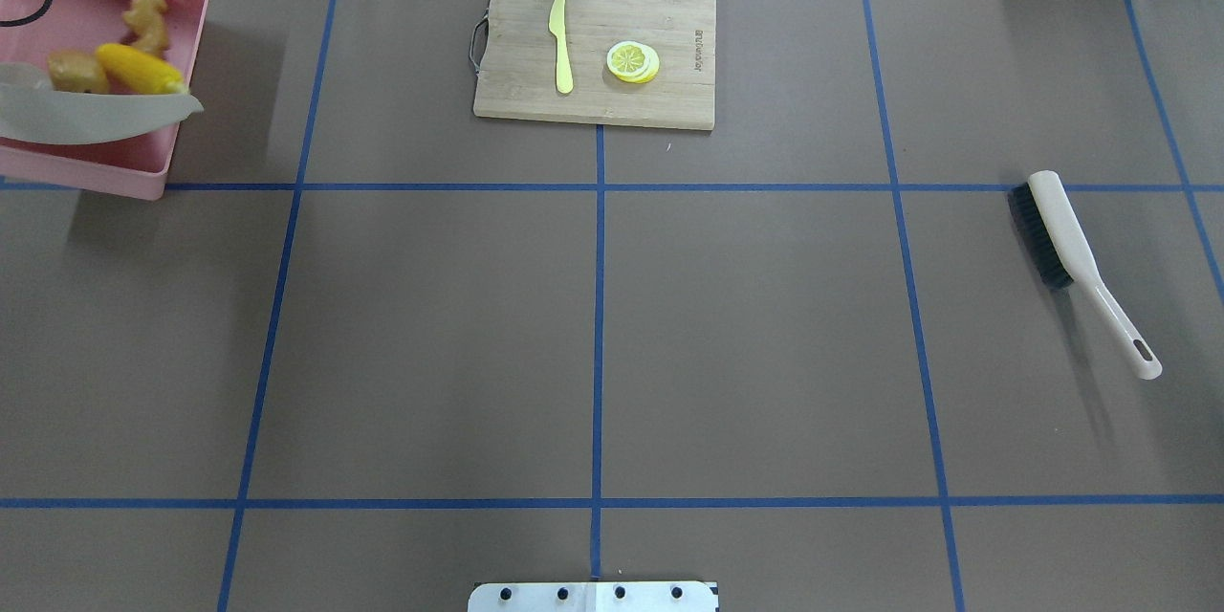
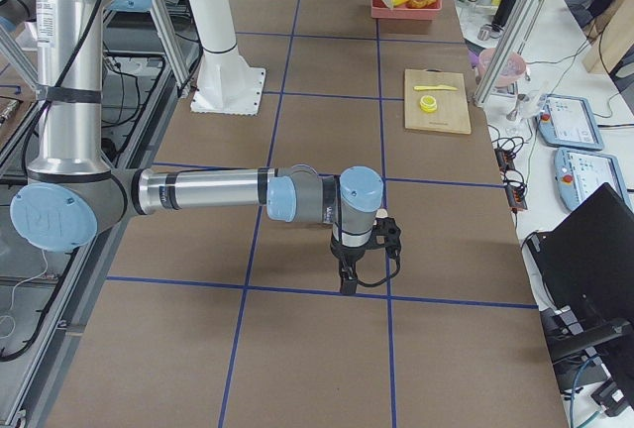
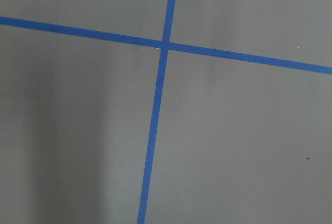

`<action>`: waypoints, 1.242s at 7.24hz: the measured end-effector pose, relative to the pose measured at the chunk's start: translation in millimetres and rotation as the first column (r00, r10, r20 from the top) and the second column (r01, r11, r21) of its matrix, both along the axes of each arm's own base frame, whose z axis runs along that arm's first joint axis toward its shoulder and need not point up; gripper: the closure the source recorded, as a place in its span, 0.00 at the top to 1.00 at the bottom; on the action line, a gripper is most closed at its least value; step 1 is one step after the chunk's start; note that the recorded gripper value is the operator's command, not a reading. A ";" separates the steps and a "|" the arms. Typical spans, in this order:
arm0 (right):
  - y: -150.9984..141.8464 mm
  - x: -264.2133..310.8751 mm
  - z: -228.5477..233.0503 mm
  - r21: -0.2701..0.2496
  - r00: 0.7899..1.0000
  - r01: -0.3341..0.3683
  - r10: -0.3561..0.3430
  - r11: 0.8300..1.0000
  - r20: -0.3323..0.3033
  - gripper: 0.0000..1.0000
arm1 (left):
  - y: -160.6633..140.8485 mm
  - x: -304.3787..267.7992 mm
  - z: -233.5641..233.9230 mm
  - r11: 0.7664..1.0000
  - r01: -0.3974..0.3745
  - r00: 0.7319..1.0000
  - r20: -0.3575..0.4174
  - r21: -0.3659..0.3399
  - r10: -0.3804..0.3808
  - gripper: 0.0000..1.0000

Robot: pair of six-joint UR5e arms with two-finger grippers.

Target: Sweep and dump trash into bin

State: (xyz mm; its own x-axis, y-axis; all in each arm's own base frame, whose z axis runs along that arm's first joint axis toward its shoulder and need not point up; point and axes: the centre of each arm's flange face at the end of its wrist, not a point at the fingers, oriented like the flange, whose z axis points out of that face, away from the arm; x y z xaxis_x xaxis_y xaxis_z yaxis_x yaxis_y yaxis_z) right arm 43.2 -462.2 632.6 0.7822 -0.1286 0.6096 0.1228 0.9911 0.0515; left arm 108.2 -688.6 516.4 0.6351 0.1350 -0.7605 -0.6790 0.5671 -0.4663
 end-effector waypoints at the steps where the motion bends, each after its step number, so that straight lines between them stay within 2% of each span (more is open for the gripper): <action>1: 0.0 0.0 0.3 -0.001 1.000 0.000 0.000 1.000 0.000 1.00 | 0.2 -3.7 2.0 1.000 0.005 1.000 -0.001 0.008 -0.005 0.00; 4: 0.1 0.0 1.1 -0.002 1.000 0.000 0.000 1.000 0.000 1.00 | 2.4 -64.6 -1.2 0.999 0.038 0.999 -0.017 0.012 -0.038 0.00; 6: 0.1 0.0 1.0 -0.002 1.000 0.000 0.000 1.000 0.000 1.00 | 11.9 -113.6 -13.0 1.000 0.018 0.999 -0.028 -0.023 -0.018 0.00; 8: 0.1 0.0 1.0 -0.002 1.000 0.000 0.000 1.000 0.000 1.00 | 17.3 -152.7 -38.3 0.999 0.002 0.999 -0.042 -0.054 -0.005 0.00; 9: 0.1 0.0 1.2 -0.002 1.000 0.000 0.000 1.000 -0.001 1.00 | 15.3 -165.2 -56.6 0.999 0.007 0.999 -0.052 -0.037 -0.009 0.00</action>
